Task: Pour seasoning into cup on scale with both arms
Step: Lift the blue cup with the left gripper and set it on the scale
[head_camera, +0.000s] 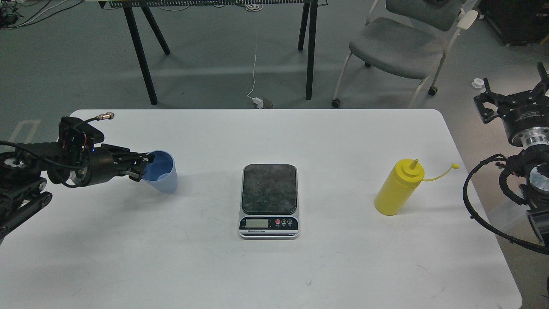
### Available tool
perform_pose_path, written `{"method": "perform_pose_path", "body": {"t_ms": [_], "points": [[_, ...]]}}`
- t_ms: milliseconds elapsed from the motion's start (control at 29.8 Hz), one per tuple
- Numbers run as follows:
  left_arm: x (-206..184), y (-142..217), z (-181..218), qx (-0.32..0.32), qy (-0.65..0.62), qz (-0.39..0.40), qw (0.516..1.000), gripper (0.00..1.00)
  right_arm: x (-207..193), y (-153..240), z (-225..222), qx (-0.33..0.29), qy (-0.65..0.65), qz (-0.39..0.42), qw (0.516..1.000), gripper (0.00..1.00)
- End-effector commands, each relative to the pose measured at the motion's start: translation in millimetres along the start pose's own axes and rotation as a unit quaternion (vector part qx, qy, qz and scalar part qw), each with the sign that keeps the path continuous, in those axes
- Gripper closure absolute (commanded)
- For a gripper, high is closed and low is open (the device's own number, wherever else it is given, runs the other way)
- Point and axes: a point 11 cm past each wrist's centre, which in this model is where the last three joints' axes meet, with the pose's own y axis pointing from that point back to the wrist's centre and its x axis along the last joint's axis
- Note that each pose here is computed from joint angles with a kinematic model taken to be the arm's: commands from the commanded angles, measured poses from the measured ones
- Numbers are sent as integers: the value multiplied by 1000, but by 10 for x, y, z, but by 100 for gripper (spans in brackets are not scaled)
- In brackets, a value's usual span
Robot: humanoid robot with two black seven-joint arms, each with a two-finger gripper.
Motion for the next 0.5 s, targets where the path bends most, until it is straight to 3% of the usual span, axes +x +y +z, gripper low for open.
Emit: {"method": "perform_pose_path", "body": {"t_ms": [0, 101, 235, 469], "points": [[629, -32, 333, -51, -17, 24, 998, 98, 3, 1, -58, 4, 3, 0, 1000, 0], [926, -132, 539, -69, -27, 10, 997, 98, 3, 1, -100, 6, 7, 0, 1000, 0], [1158, -669, 1259, -135, -42, 8, 990, 98, 10, 3, -142, 8, 11, 1, 1000, 0], [1010, -982, 1509, -137, -53, -27, 989, 96, 22, 15, -256, 19, 13, 2, 1000, 0]]}}
